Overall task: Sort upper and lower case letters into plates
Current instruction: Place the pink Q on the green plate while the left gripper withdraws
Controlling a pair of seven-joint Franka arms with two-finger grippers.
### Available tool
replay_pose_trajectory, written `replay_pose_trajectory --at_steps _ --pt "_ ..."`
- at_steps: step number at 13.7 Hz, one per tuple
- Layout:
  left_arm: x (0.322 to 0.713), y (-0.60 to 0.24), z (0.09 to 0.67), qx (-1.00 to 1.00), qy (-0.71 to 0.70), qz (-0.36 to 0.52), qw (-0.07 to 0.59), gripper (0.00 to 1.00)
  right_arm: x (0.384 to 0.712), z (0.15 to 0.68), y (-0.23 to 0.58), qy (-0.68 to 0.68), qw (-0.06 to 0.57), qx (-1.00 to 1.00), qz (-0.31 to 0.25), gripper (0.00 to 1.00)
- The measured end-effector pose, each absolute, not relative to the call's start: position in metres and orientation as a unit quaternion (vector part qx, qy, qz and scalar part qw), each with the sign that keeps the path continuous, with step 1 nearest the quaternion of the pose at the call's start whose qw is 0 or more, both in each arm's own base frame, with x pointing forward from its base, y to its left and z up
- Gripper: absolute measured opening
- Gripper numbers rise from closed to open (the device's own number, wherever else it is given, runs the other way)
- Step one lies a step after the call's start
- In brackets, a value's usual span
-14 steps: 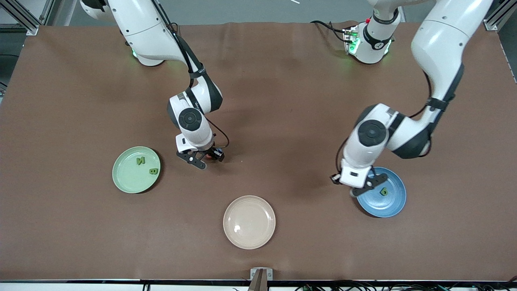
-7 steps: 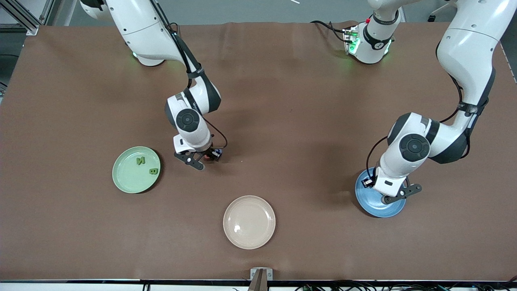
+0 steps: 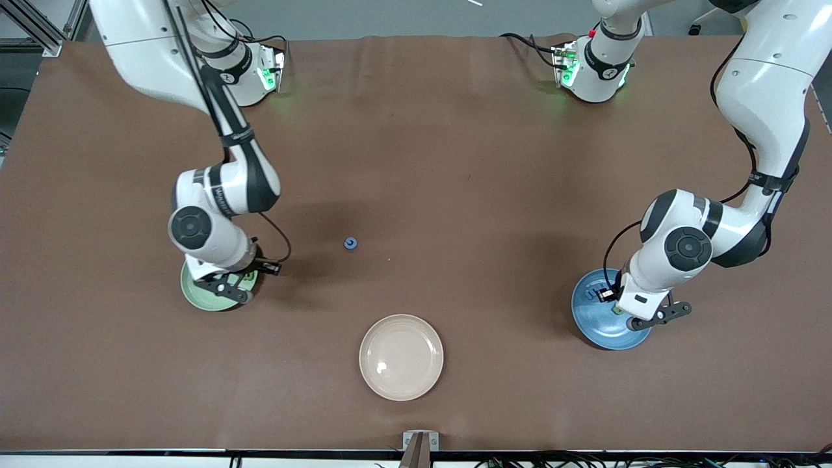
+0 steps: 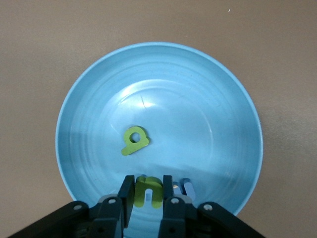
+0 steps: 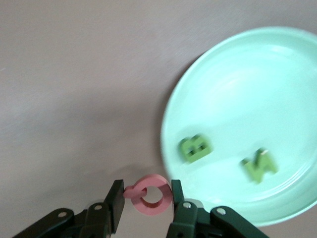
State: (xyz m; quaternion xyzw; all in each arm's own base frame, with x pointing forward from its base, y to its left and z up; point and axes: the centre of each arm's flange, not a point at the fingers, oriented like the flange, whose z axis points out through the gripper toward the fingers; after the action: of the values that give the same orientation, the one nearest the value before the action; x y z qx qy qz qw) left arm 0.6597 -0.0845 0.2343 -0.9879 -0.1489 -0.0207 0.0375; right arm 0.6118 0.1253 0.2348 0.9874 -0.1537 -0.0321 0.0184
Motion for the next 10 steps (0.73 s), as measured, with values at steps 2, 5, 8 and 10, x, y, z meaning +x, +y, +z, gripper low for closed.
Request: replay_pose_trajectory --at_steps 2,5,8,10 --pt "0.662 -0.084 0.237 -0.988 -0.150 -0.023 0.037 0.51 0.620 0.236 0.082 -0.133 0.015 0.991 -0.030 0.43" --pt "0.666 -0.087 0.247 -0.988 -0.149 -0.033 0.032 0.82 0.627 0.237 0.030 -0.112 0.010 0.993 -0.022 0.43" --pt "0.668 -0.109 0.285 -0.989 -0.136 -0.051 0.029 1.00 0.630 0.233 -0.004 -0.096 0.009 0.995 -0.013 0.43" --pt "0.664 -0.128 0.331 -0.989 -0.124 -0.062 0.044 1.00 0.630 0.224 -0.014 -0.095 0.011 0.995 -0.011 0.43"
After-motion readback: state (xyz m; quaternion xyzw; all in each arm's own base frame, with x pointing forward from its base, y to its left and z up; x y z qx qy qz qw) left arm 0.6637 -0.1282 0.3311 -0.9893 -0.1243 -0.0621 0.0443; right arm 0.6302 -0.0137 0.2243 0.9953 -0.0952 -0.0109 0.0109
